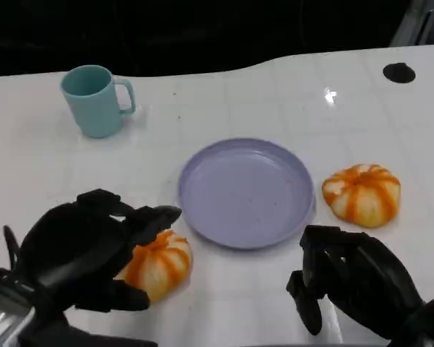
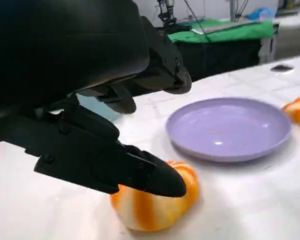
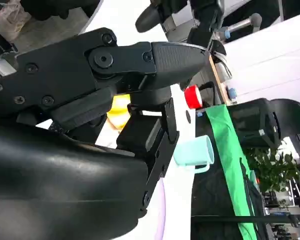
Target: Grasp the bread from the table and place it into the plate.
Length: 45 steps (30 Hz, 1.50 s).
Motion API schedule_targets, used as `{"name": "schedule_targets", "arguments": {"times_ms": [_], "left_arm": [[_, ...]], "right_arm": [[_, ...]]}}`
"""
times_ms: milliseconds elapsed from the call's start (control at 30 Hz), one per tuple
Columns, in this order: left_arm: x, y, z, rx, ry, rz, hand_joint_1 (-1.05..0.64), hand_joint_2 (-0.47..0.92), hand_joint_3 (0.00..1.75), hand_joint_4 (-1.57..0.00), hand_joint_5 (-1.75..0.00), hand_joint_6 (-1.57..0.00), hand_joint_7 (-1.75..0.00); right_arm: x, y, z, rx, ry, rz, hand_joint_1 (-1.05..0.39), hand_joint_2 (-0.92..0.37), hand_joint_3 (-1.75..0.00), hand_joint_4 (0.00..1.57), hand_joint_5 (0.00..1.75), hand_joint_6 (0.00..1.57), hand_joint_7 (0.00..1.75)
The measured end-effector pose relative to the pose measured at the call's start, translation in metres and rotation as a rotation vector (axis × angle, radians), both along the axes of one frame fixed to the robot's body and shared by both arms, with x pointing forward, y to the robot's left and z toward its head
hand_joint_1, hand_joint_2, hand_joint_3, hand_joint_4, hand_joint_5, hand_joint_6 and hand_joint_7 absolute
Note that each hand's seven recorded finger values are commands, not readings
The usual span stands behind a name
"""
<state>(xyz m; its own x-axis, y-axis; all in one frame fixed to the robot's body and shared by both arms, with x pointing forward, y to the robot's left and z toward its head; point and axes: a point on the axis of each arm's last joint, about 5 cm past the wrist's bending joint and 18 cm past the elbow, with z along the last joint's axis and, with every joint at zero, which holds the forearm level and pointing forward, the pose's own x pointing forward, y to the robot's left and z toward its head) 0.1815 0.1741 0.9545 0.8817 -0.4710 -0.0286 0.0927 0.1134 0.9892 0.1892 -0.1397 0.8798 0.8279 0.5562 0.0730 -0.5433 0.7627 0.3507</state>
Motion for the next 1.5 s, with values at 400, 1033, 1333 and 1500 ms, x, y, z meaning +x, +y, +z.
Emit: {"name": "schedule_targets", "arguments": {"times_ms": [400, 1033, 1333, 1500], "left_arm": [[0.031, -0.013, -0.031, 0.164, 0.163, 0.025, -0.75, 0.91, 0.01, -0.32, -0.27, -0.28, 0.0], [0.055, -0.011, -0.082, 0.048, 0.198, 0.035, -0.25, 0.92, 0.38, -0.86, -1.01, -1.1, -0.14], [0.057, -0.008, -0.084, 0.039, 0.071, 0.023, -0.28, 0.92, 0.44, -0.78, -1.74, -0.94, -0.91], [0.051, -0.001, -0.069, 0.133, 0.058, 0.033, -0.27, 0.92, 0.4, -0.8, -1.74, -0.9, -0.98]], "right_arm": [[-0.002, 0.0, -0.0009, 0.0, 0.013, 0.003, -0.93, -0.92, -0.37, 1.21, 1.64, 1.03, 1.5], [-0.003, -0.002, 0.001, -0.001, 0.008, 0.005, -0.92, -0.92, -0.36, 1.21, 1.63, 1.03, 1.48], [-0.004, -0.002, 0.0006, -0.002, 0.01, 0.005, -0.91, -0.92, -0.37, 1.22, 1.63, 1.02, 1.49], [-0.005, -0.003, 0.0006, -0.004, 0.011, 0.006, -0.93, -0.92, -0.37, 1.21, 1.63, 1.02, 1.5]]}}
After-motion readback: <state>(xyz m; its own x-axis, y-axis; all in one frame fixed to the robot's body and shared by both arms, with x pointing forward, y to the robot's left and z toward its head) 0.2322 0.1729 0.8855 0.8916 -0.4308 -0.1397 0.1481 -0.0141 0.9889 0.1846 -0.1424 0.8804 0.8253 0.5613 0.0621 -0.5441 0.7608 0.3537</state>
